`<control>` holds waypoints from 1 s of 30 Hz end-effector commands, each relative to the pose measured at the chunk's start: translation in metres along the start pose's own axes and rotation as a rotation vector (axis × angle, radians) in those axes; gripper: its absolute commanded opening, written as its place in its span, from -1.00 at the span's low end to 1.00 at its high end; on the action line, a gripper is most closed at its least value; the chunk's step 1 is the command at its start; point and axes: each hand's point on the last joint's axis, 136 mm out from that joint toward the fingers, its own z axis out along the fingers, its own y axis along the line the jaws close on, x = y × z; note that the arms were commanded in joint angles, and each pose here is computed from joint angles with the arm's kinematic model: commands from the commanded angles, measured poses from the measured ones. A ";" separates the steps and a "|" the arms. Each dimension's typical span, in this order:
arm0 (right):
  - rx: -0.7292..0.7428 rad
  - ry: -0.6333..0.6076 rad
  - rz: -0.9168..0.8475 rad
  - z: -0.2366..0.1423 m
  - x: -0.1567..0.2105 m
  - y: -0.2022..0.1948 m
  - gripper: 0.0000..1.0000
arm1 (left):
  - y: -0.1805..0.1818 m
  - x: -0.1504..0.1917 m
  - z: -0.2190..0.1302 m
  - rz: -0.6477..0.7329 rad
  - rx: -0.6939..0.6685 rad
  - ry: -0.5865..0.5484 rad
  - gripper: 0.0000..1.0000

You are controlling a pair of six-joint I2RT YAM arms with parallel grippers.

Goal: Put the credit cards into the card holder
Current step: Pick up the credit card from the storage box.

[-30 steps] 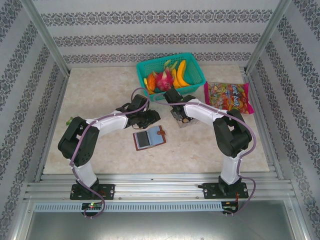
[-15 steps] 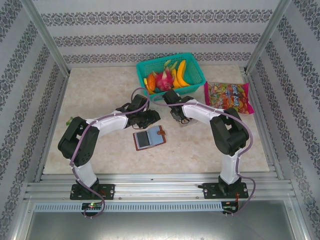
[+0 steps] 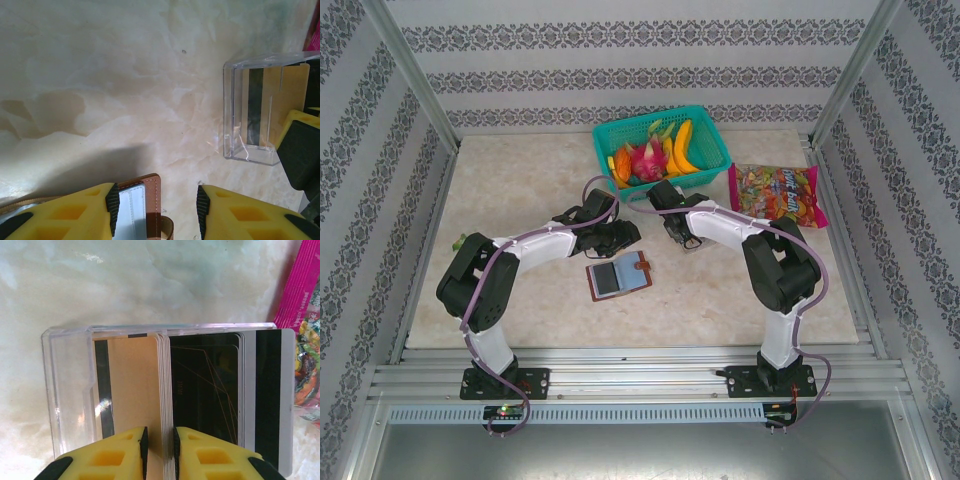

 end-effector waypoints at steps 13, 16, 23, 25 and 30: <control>0.037 -0.027 0.035 -0.010 -0.003 -0.017 -0.66 | -0.013 -0.001 0.004 0.009 0.031 -0.005 -0.04; 0.040 -0.028 0.039 -0.011 -0.002 -0.020 -0.66 | -0.014 0.000 0.004 0.009 0.033 0.000 -0.04; 0.037 -0.035 0.049 -0.014 -0.003 -0.022 -0.80 | -0.013 0.000 0.005 0.008 0.031 0.000 -0.04; 0.034 -0.034 0.050 -0.015 -0.003 -0.023 -0.84 | -0.014 0.000 0.005 0.008 0.033 0.000 -0.04; 0.023 -0.038 0.056 -0.019 -0.004 -0.023 -0.93 | -0.014 0.001 0.005 0.011 0.033 0.002 -0.04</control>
